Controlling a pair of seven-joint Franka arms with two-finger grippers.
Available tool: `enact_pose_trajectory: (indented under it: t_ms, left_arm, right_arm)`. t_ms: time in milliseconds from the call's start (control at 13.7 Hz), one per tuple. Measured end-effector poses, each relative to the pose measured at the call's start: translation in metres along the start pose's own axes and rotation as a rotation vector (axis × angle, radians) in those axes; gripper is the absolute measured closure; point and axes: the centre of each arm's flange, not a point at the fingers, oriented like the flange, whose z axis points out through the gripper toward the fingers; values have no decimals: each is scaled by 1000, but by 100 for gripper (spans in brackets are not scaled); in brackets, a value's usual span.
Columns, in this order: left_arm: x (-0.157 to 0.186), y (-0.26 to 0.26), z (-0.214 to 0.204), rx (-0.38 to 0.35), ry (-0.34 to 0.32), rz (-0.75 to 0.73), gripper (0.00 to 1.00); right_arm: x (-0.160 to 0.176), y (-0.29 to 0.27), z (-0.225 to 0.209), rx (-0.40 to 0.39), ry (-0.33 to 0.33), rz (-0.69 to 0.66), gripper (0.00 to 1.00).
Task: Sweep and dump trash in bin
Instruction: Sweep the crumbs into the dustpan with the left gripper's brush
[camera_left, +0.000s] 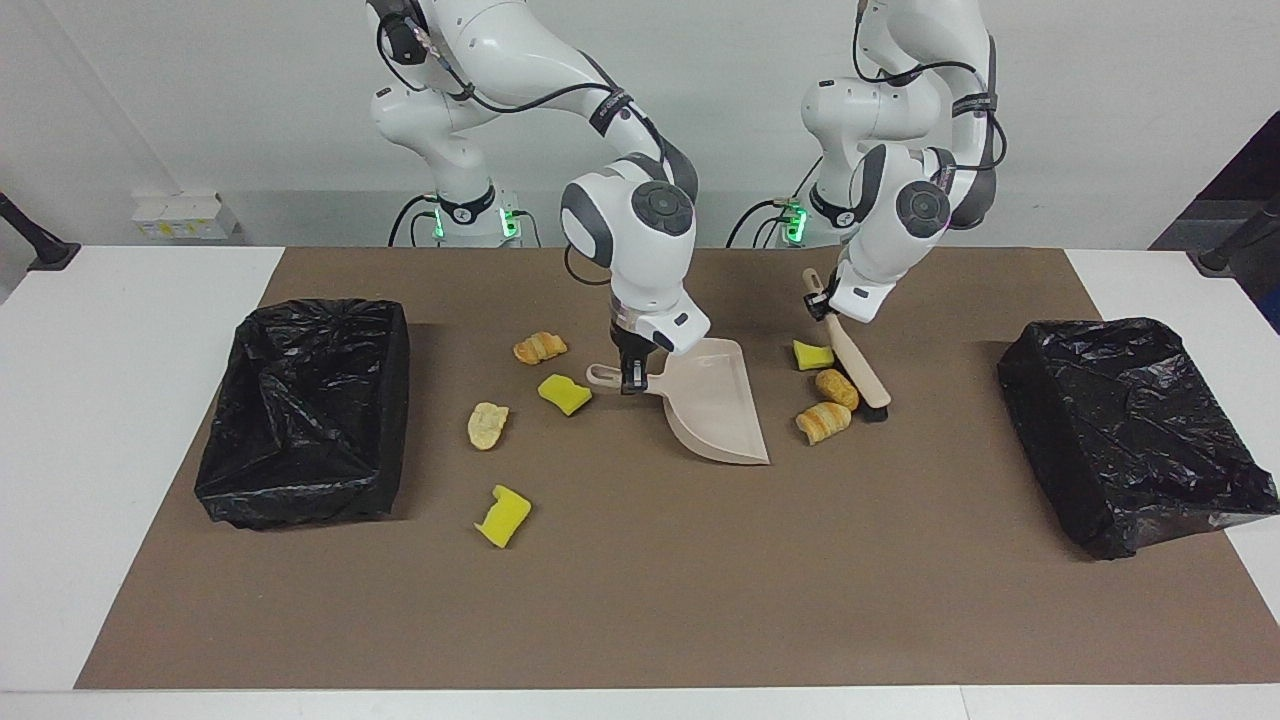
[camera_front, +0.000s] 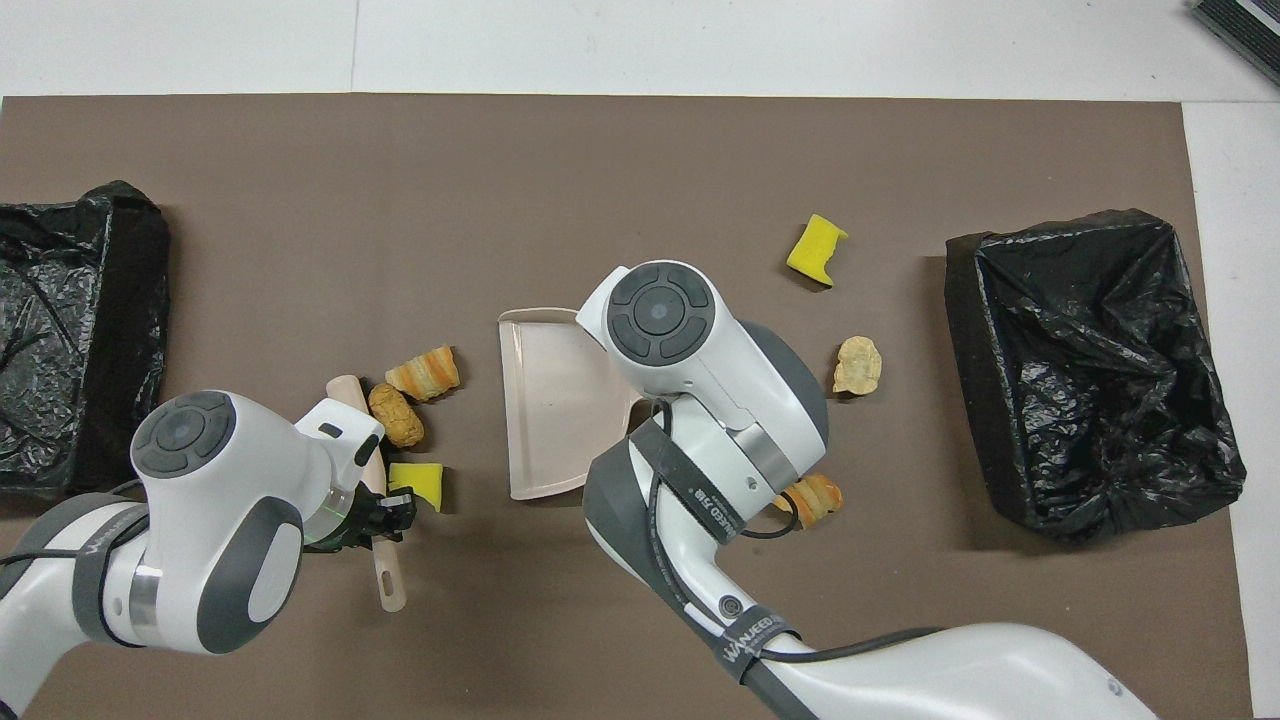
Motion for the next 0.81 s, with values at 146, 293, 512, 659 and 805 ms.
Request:
enact_pose_trajectory:
  t_ms: [146, 293, 512, 659, 805]
  left_arm:
    - [0, 24, 5, -48, 1, 11, 73]
    - [5, 49, 4, -92, -6, 20, 73]
    - [-1, 93, 0, -152, -21, 73, 73]
    - [-18, 130, -3, -193, -21, 131, 73]
    - [-25, 148, -13, -204, -25, 162, 73]
  right_arm:
    - [0, 1, 2, 0, 1, 0, 68]
    - [0, 1, 2, 0, 1, 0, 68]
    - [-1, 1, 2, -2, 1, 1, 68]
    - [-1, 2, 1, -4, 2, 1, 68]
    - [-1, 2, 2, -3, 2, 1, 68]
